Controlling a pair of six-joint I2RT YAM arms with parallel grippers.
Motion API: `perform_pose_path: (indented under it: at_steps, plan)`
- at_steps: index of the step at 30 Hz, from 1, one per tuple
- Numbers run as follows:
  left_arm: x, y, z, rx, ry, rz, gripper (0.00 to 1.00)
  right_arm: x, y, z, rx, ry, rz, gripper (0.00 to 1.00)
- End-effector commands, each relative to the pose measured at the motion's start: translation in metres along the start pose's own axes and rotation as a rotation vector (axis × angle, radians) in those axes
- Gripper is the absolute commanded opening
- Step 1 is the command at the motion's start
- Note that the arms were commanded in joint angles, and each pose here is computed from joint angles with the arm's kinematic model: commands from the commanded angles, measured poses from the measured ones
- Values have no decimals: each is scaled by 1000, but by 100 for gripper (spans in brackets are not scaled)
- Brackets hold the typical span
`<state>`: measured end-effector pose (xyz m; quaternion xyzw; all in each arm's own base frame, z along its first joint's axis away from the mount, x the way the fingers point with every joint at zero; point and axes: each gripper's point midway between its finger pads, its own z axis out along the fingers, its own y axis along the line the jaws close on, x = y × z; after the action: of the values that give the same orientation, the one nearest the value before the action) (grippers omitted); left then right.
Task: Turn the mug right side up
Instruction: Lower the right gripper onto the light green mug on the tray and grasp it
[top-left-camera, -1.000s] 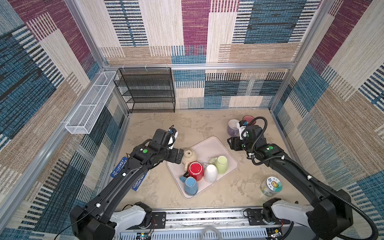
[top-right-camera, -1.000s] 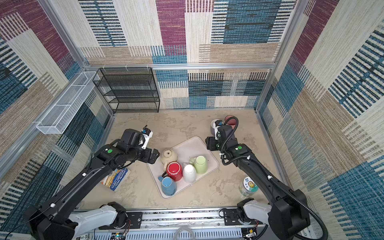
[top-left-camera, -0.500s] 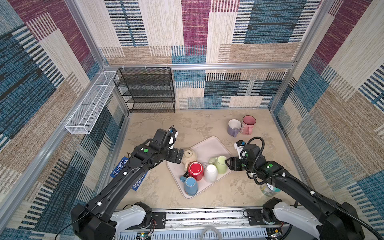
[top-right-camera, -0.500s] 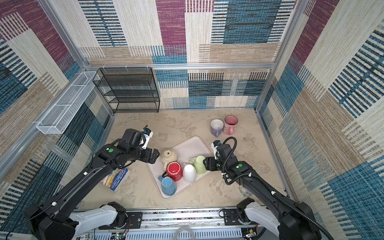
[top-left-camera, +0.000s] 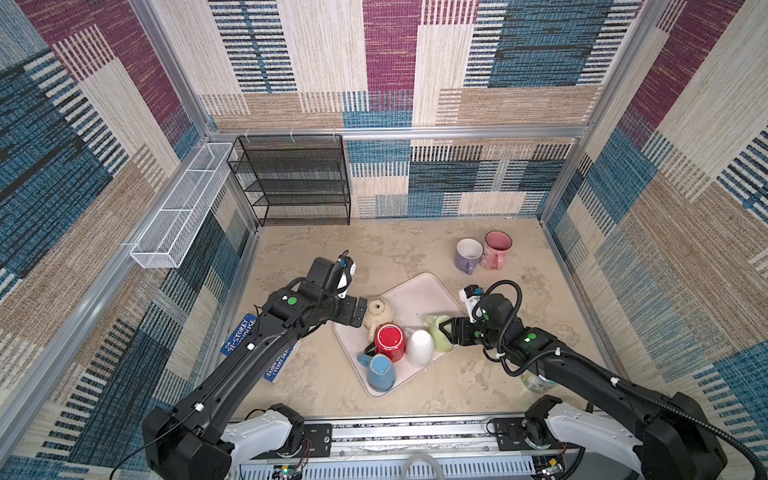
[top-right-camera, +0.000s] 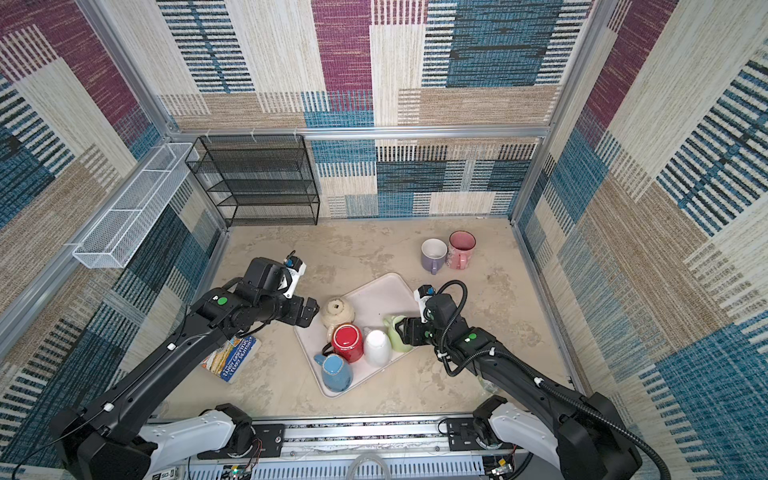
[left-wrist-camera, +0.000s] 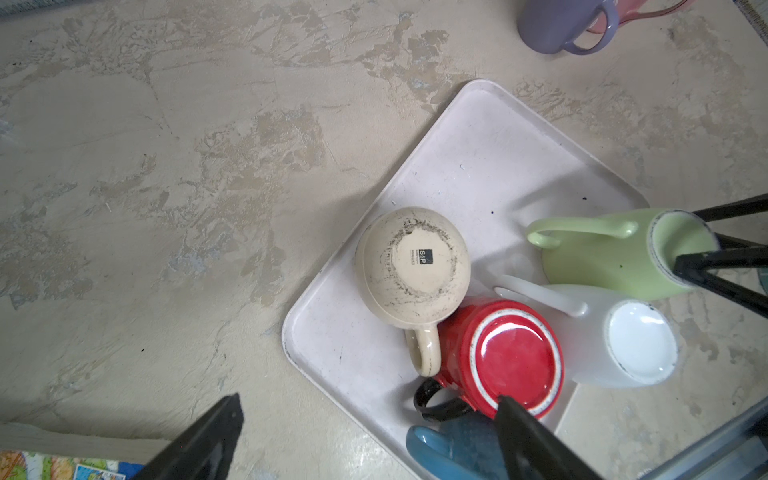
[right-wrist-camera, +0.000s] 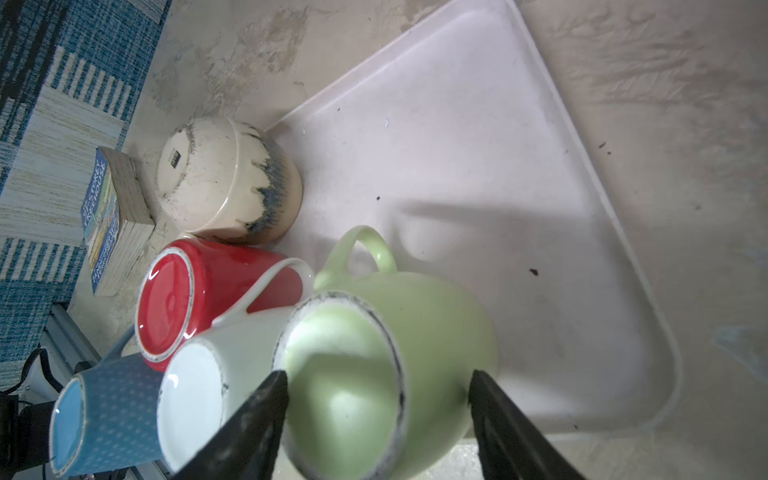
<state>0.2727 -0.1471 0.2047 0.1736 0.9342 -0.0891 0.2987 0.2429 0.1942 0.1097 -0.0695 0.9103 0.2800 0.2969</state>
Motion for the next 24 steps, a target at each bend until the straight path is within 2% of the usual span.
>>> perform_pose_path:
  at_steps: [1,8,16,24]
  plan:
    - [1,-1,2,4,7,21,100,1,5,3,-28,0,12,69]
    - [1,0,4,2,16,20,100,-3,4,12,-15,15,2,67]
    - [2,-1,7,7,26,20,100,-11,-14,18,103,2,-18,70]
    - [2,-2,7,9,28,14,100,-39,-23,24,218,-20,-77,73]
